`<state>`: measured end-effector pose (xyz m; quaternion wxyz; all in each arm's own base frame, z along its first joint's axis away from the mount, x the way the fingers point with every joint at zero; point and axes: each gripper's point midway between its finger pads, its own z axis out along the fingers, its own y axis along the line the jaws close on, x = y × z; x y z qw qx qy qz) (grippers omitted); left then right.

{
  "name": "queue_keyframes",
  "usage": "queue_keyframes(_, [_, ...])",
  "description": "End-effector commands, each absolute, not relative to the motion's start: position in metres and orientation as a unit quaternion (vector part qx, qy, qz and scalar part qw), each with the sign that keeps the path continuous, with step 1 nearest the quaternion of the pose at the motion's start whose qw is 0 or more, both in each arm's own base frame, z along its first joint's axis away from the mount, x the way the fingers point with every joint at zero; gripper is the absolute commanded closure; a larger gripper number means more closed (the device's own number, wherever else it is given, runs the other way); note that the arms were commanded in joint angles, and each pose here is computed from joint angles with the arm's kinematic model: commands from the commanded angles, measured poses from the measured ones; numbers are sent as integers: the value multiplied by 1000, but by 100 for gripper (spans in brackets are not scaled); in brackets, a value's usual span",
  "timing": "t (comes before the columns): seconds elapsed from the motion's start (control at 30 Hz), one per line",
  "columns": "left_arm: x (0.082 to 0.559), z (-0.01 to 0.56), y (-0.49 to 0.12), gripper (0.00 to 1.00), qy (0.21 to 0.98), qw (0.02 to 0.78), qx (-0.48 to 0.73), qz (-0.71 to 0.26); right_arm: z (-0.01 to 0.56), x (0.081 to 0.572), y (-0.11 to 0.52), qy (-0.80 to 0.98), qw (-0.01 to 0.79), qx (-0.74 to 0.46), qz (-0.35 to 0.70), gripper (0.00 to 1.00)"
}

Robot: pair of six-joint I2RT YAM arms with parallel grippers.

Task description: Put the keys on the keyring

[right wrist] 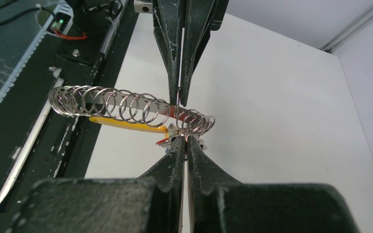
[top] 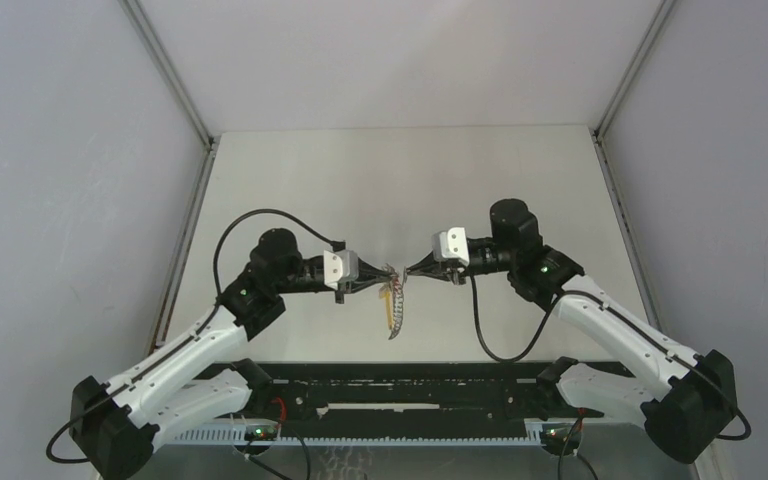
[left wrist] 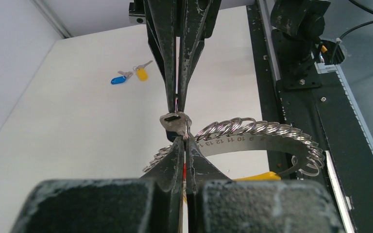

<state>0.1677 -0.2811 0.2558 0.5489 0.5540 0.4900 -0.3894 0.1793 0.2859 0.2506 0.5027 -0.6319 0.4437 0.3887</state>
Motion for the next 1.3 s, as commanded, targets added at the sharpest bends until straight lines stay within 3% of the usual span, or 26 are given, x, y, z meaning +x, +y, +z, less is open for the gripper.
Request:
queue_keyframes(0.0, [166,297,-285,100,438,580,564,-392,264,185,290,433,529,-648,336,100])
queue_keyframes(1.27, [158,277,-277,100,435,571,590,-370,252,163,302,316,544,-718,298,100])
